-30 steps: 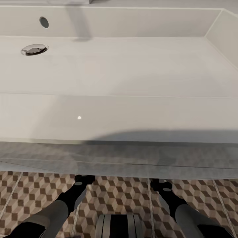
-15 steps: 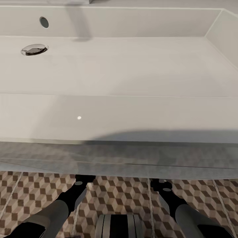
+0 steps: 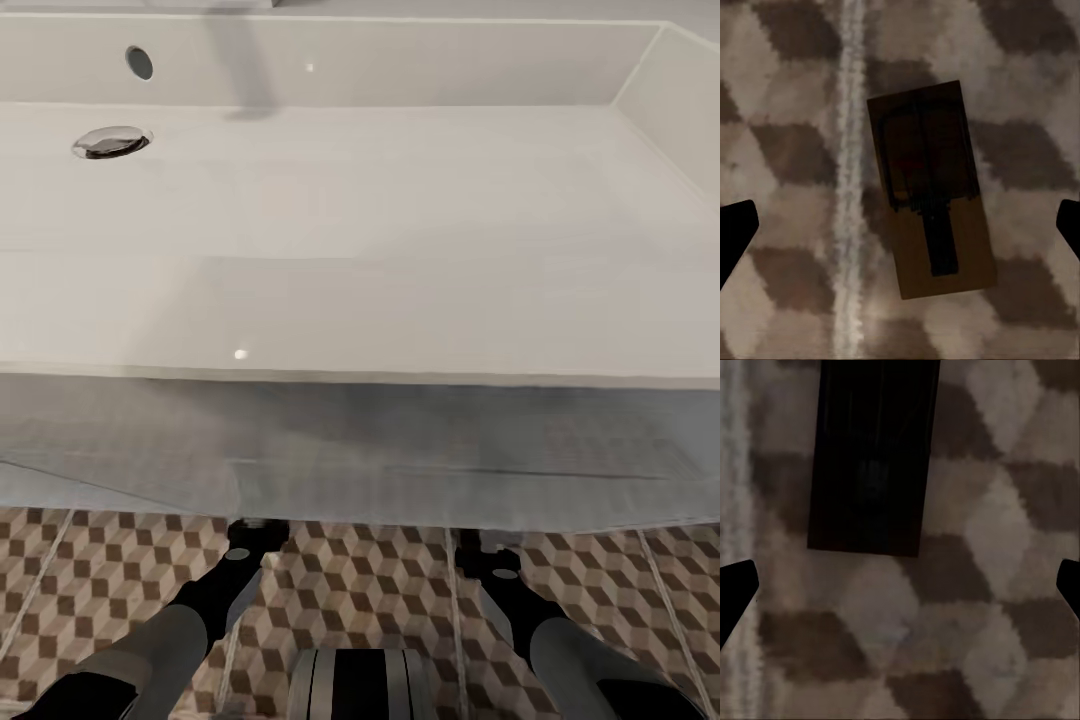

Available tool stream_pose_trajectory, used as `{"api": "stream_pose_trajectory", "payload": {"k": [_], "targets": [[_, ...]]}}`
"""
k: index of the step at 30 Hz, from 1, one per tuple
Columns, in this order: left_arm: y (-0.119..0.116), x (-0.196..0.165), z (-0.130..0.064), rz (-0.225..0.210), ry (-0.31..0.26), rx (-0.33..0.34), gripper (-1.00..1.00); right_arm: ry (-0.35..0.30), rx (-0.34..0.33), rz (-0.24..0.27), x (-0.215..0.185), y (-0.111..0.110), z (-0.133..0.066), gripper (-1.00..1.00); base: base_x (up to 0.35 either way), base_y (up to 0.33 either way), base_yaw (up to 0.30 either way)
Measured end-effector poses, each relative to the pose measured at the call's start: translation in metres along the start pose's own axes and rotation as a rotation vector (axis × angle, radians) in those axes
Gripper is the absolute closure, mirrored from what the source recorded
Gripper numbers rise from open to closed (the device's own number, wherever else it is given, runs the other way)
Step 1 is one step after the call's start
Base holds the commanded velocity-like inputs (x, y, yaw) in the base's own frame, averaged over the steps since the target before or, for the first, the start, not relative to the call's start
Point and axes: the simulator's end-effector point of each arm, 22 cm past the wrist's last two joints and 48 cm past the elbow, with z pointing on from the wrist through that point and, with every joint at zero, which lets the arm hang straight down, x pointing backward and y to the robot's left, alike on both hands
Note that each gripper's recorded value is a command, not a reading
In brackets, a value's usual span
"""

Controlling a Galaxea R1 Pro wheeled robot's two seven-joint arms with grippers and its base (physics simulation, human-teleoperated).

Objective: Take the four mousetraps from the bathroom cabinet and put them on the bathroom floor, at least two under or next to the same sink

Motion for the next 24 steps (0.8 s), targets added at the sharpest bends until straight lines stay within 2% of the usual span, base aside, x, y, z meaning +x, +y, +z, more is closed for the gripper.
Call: {"api": "stream_pose_trajectory", "payload": {"k": [24], "targets": [[0.0023,0.0003,0.0003,-0.010,0.002,-0.005,-1.00,0.000,-0.002,0.000,0.0000,0.0010,0.0000,-1.00,-0.326,0.000,0.000]]}}
